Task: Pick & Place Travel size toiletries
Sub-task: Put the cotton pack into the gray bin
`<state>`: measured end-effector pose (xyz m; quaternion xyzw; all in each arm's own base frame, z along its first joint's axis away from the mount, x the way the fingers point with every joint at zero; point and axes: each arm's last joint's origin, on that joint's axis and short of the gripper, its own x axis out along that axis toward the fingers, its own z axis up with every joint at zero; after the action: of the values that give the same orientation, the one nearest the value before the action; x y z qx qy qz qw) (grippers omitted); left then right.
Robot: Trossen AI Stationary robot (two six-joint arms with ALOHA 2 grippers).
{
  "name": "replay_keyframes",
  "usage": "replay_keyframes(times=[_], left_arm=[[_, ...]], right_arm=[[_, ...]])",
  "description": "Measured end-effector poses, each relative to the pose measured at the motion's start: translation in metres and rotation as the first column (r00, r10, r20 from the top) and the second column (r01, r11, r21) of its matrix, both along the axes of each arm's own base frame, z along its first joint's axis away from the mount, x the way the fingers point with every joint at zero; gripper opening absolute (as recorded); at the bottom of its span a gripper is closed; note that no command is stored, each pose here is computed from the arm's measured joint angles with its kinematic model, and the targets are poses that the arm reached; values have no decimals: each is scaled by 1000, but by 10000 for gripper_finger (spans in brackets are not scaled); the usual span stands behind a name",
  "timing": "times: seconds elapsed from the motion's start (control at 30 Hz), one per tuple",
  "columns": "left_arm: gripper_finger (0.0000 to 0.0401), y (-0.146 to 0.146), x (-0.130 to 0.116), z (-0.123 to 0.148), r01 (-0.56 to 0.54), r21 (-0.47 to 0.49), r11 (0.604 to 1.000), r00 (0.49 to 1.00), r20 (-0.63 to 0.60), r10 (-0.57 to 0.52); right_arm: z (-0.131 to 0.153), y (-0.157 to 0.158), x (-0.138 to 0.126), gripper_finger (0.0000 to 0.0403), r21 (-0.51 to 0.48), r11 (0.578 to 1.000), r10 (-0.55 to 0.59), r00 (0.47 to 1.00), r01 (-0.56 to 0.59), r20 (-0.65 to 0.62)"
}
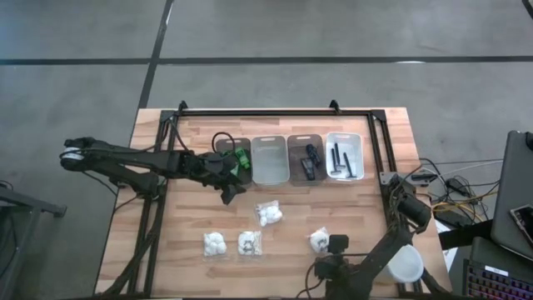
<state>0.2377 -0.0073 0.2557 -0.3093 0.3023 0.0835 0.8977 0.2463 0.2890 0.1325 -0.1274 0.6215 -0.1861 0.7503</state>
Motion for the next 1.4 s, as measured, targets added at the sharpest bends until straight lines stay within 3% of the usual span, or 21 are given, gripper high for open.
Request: replay_keyframes(times=[0.2, 0.57, 0.87, 1.1, 1.23, 1.33, 1.4], left_arm=[[218, 0, 0, 0, -8, -11, 1000, 1000, -1, 8], [218, 0, 0, 0, -37, -36, 999, 999, -2, 37], [218, 0, 0, 0, -42, -32, 999, 999, -1, 42], [218, 1, 1, 1, -43, -27, 999, 999, 10, 43], [218, 1, 2, 2, -49, 7, 999, 998, 27, 49], [218, 2, 2, 2, -46, 23, 999, 998, 31, 45], [218, 2, 2, 2, -41, 38, 998, 999, 31, 40]], right_arm=[[-3, -8, 10, 184, 0, 1000, 11, 1000, -11, -7], [-6, -14, 16, 22, -58, 998, -32, 993, 39, 110], [14, -29, 17, 9, -86, 975, -183, 960, 205, 213], [67, -54, 10, 9, 7, 937, -316, 837, 350, 447], [98, -79, 2, 8, 112, 919, -380, 775, 377, 505], [122, -102, -3, 8, 237, 892, -450, 694, 386, 562], [137, -120, -6, 8, 348, 851, -525, 604, 394, 600]])
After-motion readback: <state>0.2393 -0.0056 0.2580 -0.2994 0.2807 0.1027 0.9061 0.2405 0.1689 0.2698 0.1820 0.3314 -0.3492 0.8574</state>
